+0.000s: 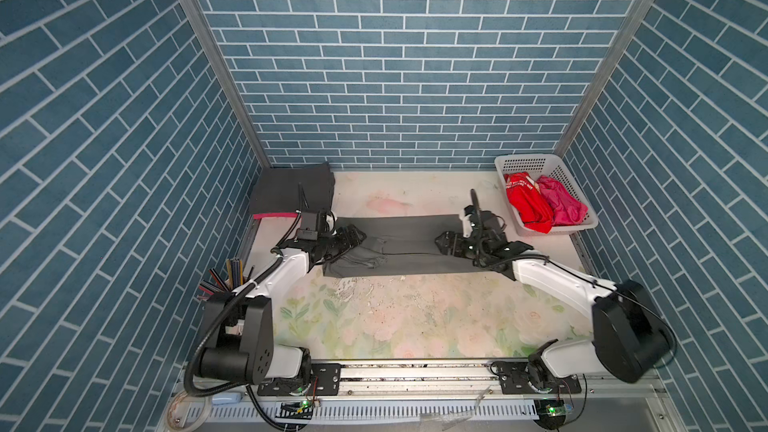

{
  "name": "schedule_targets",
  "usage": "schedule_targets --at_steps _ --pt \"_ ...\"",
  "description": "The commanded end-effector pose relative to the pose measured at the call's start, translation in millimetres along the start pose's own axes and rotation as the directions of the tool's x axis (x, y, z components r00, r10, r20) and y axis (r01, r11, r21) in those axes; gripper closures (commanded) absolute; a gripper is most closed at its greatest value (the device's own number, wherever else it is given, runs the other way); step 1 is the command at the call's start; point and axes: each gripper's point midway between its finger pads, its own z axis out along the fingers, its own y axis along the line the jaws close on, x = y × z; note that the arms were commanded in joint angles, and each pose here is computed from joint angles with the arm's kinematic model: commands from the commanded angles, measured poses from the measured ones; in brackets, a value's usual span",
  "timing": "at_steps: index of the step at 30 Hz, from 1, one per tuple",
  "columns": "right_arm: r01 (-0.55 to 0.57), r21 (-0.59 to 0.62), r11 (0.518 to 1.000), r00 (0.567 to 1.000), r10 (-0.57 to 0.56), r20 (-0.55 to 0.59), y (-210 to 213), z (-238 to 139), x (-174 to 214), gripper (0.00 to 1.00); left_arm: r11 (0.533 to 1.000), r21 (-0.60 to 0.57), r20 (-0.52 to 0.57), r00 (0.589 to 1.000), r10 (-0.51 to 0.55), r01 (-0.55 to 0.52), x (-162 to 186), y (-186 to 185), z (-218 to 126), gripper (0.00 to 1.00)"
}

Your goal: Fold and stack the t-shirts

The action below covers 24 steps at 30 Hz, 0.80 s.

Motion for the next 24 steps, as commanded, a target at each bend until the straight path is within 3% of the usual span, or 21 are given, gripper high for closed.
schedule_targets --at_steps 1,7,16,24 --pt "-0.083 -0.158 0.984 0.997 0.083 -0.004 57.6 21.7 -1.3 0.08 0.993 0.099 0.023 0.997 -0.074 0.071 -9.0 -1.8 -0.2 0.13" --pt "-0.147 -0.256 0.956 0.989 0.133 -0.071 105.6 51.2 29.1 0.07 0.976 0.081 0.054 0.977 -0.207 0.202 -10.8 59.2 -15.2 0.12" --pt "-0.236 -0.297 0.925 0.962 0.179 -0.207 152.7 91.0 75.7 0.07 0.971 0.029 0.009 0.971 -0.238 0.238 0.8 90.7 -7.4 0.13" --pt "-0.282 -0.302 0.911 0.942 0.202 -0.268 163.0 107.0 95.0 0.06 0.962 0.03 0.003 0.962 -0.272 0.272 0.8 98.9 -7.9 0.13"
